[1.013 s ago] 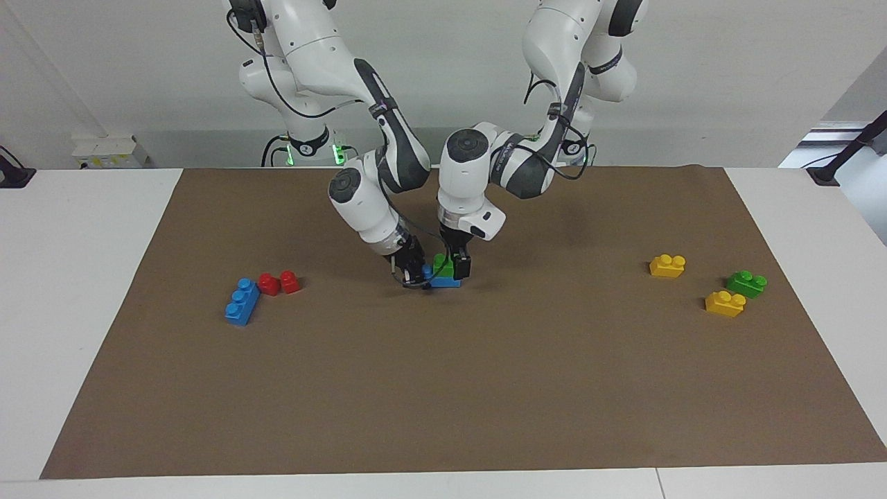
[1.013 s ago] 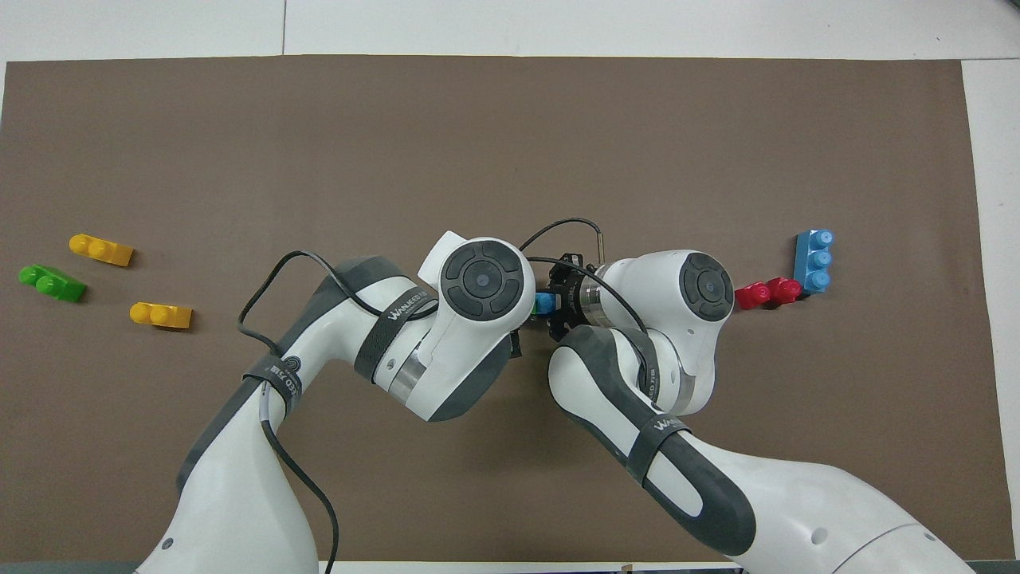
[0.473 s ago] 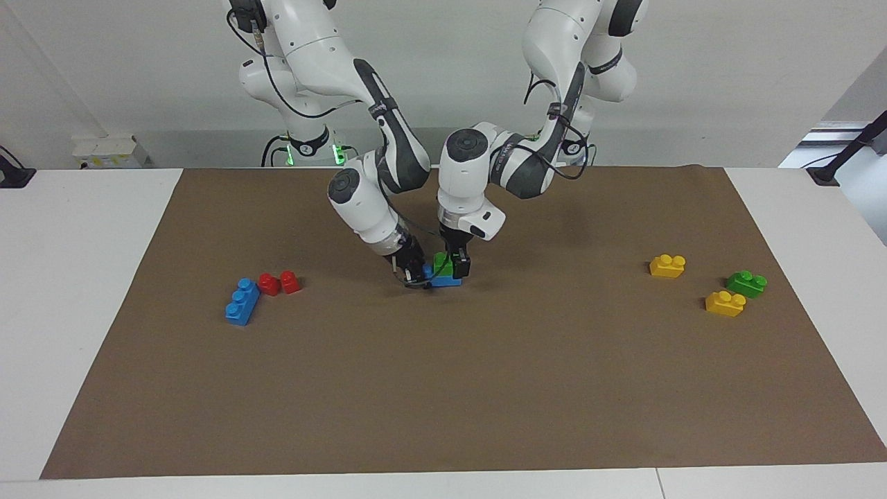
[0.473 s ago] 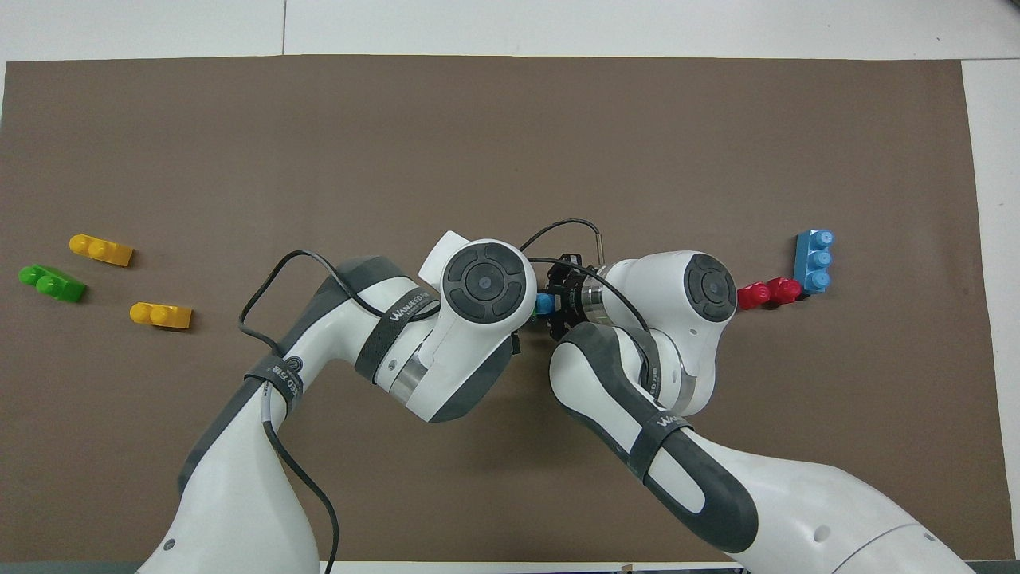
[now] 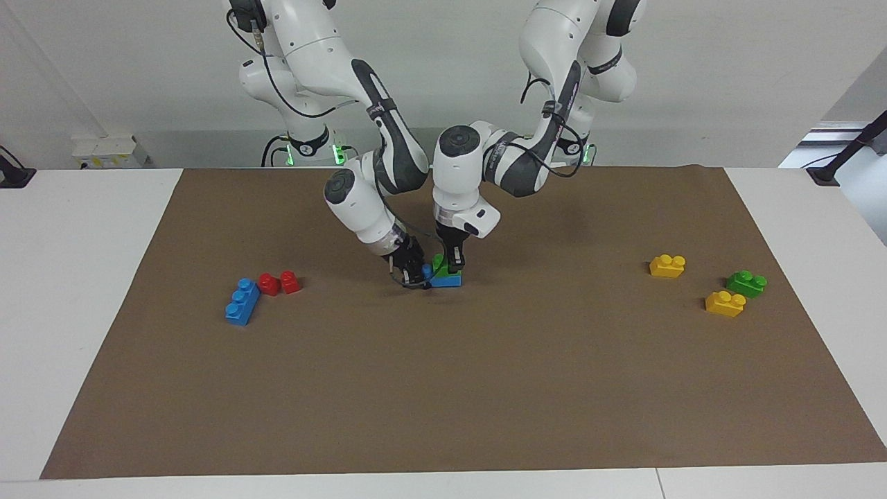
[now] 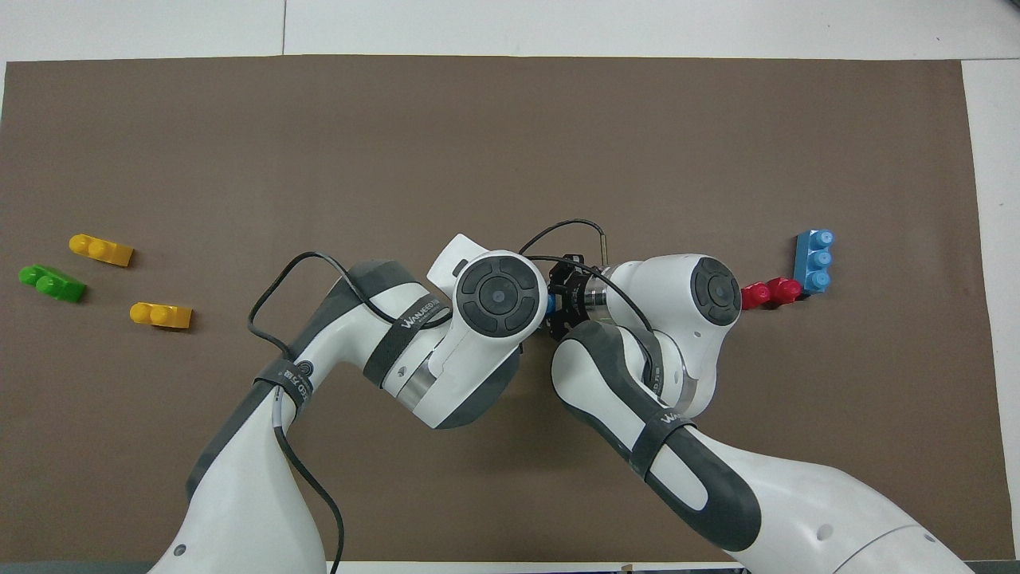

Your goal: Remove green block with left arm and hold with right

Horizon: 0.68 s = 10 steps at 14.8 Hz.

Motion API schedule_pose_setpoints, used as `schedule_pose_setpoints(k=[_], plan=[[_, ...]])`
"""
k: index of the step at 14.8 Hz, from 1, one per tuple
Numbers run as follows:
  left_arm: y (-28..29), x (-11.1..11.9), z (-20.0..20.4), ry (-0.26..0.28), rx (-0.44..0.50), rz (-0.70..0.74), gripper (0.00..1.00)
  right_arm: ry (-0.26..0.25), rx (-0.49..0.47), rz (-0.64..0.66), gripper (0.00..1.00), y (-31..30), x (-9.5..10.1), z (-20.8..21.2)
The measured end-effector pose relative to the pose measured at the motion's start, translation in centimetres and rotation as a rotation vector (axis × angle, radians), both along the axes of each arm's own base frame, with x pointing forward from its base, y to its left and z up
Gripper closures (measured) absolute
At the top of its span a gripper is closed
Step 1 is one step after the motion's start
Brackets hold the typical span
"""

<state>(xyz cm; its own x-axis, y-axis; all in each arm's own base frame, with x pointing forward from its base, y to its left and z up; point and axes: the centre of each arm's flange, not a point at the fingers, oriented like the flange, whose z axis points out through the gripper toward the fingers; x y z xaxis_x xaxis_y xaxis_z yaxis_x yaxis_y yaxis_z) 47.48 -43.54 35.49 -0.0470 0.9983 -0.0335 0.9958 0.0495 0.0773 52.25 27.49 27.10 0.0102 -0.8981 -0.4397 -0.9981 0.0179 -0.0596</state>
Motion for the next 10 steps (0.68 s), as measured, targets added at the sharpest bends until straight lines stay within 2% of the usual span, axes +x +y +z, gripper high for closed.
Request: schedule_pose_setpoints(k=[6,10], plan=[[0.1,-0.1,0.7,-0.001,0.003,-0.009,0.66,-0.001,0.000,0.003,0.66,0.0,0.0,0.0],[1.0,-0.8,4.9,-0.004,0.016,-0.033,0.66,-0.001,0.001,0.000,0.66,0.0,0.0,0.0]])
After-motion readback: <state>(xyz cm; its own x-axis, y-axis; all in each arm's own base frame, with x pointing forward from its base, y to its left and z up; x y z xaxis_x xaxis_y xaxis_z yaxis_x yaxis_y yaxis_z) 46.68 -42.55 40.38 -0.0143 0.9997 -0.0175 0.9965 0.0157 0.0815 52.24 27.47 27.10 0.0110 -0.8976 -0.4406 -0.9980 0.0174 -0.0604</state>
